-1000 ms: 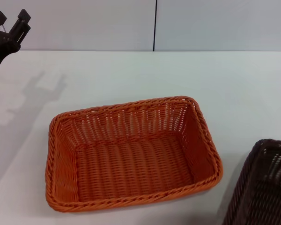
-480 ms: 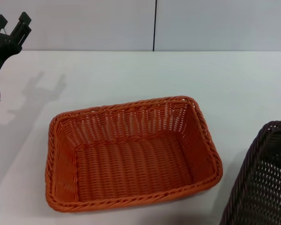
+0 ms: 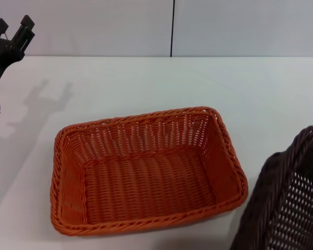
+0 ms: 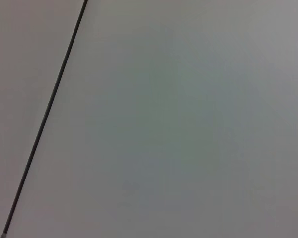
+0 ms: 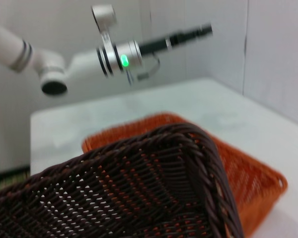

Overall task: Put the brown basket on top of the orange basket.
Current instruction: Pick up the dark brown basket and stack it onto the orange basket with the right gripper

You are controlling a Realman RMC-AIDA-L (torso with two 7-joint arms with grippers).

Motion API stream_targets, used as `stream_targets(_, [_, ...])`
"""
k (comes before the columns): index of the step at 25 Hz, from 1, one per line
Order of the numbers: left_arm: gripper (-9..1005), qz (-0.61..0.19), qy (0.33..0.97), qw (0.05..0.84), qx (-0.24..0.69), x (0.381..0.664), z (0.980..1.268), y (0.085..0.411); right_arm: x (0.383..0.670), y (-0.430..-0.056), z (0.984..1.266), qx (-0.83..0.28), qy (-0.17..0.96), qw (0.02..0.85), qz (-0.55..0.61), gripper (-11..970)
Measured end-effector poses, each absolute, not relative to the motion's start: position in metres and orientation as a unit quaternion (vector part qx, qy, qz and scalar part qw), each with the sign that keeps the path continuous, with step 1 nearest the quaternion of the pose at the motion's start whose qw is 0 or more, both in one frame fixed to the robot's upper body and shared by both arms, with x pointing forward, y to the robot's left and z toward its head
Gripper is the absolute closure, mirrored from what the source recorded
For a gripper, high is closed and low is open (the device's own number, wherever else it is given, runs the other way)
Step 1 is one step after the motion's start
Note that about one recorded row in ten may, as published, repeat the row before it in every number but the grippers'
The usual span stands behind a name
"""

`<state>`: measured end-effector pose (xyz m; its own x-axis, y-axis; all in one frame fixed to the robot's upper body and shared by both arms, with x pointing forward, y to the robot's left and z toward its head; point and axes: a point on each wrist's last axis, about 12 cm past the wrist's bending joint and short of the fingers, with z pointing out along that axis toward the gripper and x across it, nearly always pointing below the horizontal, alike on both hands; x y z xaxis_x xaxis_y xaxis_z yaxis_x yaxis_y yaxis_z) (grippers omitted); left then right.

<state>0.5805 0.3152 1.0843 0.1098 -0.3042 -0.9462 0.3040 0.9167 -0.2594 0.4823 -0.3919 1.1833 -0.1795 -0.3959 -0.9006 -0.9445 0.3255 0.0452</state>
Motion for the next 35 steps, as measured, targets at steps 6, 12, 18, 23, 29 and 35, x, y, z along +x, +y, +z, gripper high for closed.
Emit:
stream_targets(6, [284, -0.190, 0.643, 0.742, 0.004, 0.583, 1.083, 0.316, 0.473, -0.389, 1.170, -0.454, 0.654, 0.481, 0.367, 812])
stream_targets(12, [284, -0.182, 0.647, 0.740, 0.011, 0.589, 1.084, 0.314, 0.476, -0.382, 1.148, -0.421, 0.630, 0.510, 0.408, 812])
stream_targets(18, [284, -0.172, 0.650, 0.740, 0.019, 0.592, 1.086, 0.313, 0.477, -0.369, 1.138, -0.390, 0.597, 0.555, 0.428, 812])
stream_targets(23, [284, -0.162, 0.656, 0.737, 0.022, 0.594, 1.085, 0.313, 0.472, -0.351, 1.126, -0.354, 0.560, 0.609, 0.437, 812])
stream_targets(29, [284, -0.158, 0.657, 0.737, 0.027, 0.597, 1.086, 0.312, 0.468, -0.328, 1.105, -0.312, 0.537, 0.648, 0.440, 812])
stream_targets(35, [284, -0.150, 0.659, 0.736, 0.036, 0.599, 1.086, 0.309, 0.461, -0.304, 1.079, -0.265, 0.530, 0.685, 0.423, 812])
